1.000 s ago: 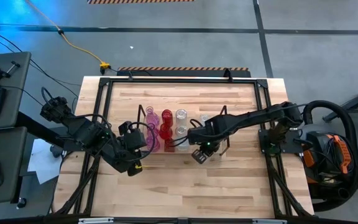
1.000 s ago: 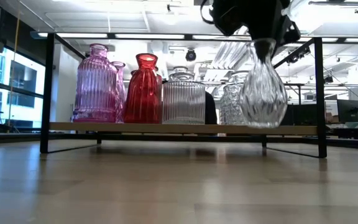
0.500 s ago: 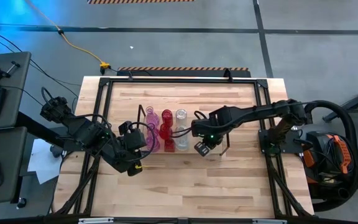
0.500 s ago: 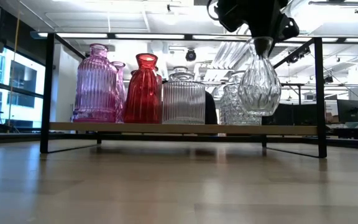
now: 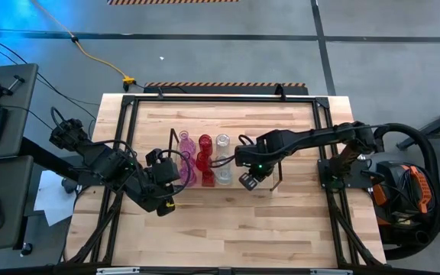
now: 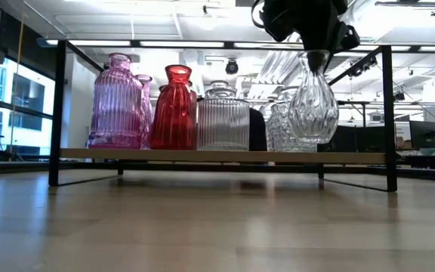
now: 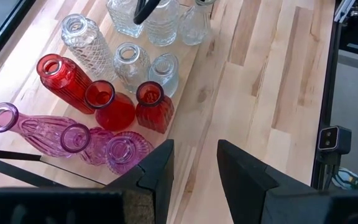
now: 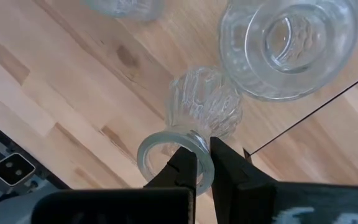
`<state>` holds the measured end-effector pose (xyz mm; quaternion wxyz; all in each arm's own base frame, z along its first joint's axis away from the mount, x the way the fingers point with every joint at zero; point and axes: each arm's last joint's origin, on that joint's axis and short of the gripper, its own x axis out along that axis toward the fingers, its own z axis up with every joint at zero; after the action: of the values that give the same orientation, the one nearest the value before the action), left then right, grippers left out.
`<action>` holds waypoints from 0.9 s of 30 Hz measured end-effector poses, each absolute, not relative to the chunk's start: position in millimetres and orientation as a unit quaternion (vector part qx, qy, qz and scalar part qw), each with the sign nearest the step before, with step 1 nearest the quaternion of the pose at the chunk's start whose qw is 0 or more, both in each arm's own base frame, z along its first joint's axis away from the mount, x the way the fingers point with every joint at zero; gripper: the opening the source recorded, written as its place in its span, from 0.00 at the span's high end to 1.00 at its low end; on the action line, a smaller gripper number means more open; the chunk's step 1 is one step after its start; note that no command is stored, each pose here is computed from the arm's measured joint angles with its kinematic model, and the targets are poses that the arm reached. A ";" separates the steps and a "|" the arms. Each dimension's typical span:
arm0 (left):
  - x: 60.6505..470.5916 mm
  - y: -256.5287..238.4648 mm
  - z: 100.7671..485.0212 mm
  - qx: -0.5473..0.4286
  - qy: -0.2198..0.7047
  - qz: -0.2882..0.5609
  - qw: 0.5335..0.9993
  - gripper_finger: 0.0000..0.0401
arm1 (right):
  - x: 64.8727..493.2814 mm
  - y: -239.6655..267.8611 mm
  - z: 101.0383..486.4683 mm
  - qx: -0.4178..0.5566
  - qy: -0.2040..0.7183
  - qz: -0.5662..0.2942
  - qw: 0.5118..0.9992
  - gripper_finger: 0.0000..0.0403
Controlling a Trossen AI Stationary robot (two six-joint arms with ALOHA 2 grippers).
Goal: Sort vases onto shelf
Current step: Put the transparent vase aligned with the other transparent vases on the shelf
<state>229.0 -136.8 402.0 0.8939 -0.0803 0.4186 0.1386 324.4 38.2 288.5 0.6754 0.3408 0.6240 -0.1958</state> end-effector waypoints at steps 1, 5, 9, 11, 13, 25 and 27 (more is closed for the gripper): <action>228.9 -136.8 402.0 -0.080 0.419 0.139 0.894 0.71 | 324.3 38.2 288.5 0.340 0.624 -0.195 0.676 0.99; 229.0 -136.7 402.0 -0.081 0.418 0.139 0.894 0.71 | 325.3 38.3 285.5 0.333 0.631 -0.194 0.673 0.99; 229.1 -136.8 401.9 -0.081 0.419 0.139 0.894 0.71 | 327.2 38.6 281.9 0.327 0.636 -0.192 0.672 0.99; 229.1 -136.8 401.9 -0.081 0.419 0.139 0.894 0.71 | 328.7 38.9 279.7 0.325 0.639 -0.189 0.671 0.99; 229.1 -136.9 401.9 -0.081 0.419 0.138 0.894 0.71 | 329.3 39.0 278.8 0.323 0.640 -0.187 0.672 0.99; 229.2 -136.9 402.0 -0.081 0.418 0.138 0.894 0.71 | 331.0 39.1 277.7 0.319 0.639 -0.182 0.675 0.96; 229.1 -136.8 402.0 -0.081 0.418 0.138 0.894 0.71 | 331.1 38.9 277.5 0.314 0.639 -0.183 0.678 0.94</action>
<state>229.1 -136.8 402.0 0.8943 -0.0812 0.4179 0.1379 331.1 38.9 277.5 0.6778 0.3144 0.6390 -0.1828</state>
